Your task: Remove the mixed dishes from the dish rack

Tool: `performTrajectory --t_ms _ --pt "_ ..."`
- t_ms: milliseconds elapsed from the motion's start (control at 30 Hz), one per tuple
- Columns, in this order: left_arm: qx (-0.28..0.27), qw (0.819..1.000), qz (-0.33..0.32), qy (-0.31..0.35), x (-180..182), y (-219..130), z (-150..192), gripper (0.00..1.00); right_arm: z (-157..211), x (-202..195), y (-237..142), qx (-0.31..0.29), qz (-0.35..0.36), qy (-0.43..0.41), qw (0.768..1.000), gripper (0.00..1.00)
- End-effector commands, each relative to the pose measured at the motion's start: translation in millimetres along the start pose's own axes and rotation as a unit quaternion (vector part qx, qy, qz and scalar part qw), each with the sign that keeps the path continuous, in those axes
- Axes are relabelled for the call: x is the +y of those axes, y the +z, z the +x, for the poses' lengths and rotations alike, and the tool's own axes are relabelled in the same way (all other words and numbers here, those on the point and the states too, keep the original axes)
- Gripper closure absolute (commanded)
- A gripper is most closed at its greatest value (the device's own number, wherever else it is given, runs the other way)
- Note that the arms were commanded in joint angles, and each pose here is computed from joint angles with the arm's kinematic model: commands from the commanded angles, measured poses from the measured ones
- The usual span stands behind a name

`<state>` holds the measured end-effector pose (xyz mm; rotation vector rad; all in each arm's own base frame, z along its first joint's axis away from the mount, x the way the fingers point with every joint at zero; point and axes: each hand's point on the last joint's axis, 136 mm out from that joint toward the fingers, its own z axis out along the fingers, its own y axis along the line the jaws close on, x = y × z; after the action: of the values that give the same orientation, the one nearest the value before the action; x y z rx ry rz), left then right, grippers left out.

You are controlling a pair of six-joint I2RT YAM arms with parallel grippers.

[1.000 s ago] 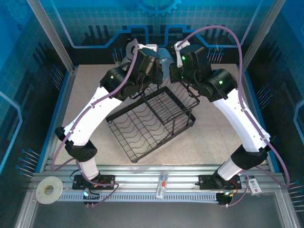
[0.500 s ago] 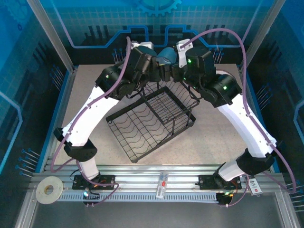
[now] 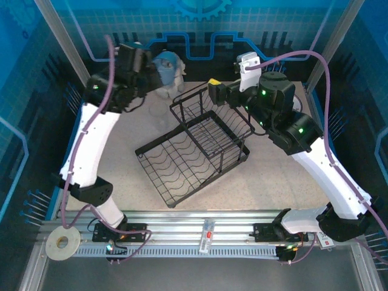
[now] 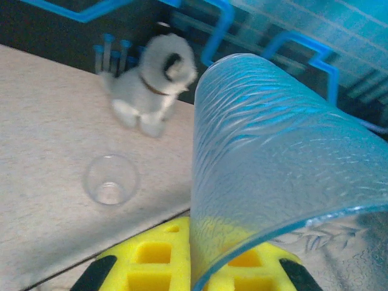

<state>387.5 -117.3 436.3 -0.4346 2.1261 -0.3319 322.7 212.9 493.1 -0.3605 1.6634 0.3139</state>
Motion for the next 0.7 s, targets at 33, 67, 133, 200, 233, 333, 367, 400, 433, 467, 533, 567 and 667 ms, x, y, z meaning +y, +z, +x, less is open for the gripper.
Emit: performTrajectory --t_ms 33,67,133,200,233,333,367,400,433,467,533,567,667 --pt "0.059 0.998 -0.002 -0.027 32 -15 9 1.0 2 1 -4 -0.008 0.003 -0.008 1.0 0.0" --pt "0.08 0.996 -0.011 -0.033 41 -11 14 1.0 6 0 -3 0.003 0.006 -0.011 1.0 0.0" --pt "0.121 0.991 -0.026 -0.043 55 0 23 1.0 17 -2 1 0.025 0.014 -0.017 0.999 0.0" --pt "0.149 0.987 -0.034 -0.043 64 12 30 1.0 27 -5 3 0.044 0.021 -0.025 0.998 0.0" --pt "0.158 0.986 -0.034 -0.044 65 18 32 1.0 31 -5 4 0.05 0.024 -0.028 0.998 0.0" --pt "0.181 0.982 -0.025 -0.049 66 36 35 1.0 39 -8 4 0.059 0.027 -0.029 0.997 0.0" --pt "0.191 0.98 -0.024 -0.049 67 44 36 1.0 41 -9 3 0.063 0.028 -0.029 0.997 0.0" --pt "0.198 0.979 -0.025 -0.047 66 50 38 1.0 43 -10 3 0.069 0.029 -0.03 0.997 0.0" --pt "0.206 0.977 -0.029 -0.046 68 56 40 1.0 45 -11 3 0.074 0.031 -0.029 0.996 0.0" --pt "0.214 0.975 -0.034 -0.046 69 63 43 1.0 47 -12 4 0.079 0.032 -0.028 0.996 0.0" --pt "0.223 0.973 -0.044 -0.043 72 71 47 1.0 48 -13 2 0.082 0.032 -0.026 0.996 0.0" --pt "0.224 0.972 -0.051 -0.041 75 75 48 1.0 49 -13 1 0.083 0.032 -0.026 0.996 0.0" --pt "0.231 0.97 -0.062 -0.037 80 83 52 1.0 52 -15 -1 0.088 0.036 -0.027 0.995 0.0"
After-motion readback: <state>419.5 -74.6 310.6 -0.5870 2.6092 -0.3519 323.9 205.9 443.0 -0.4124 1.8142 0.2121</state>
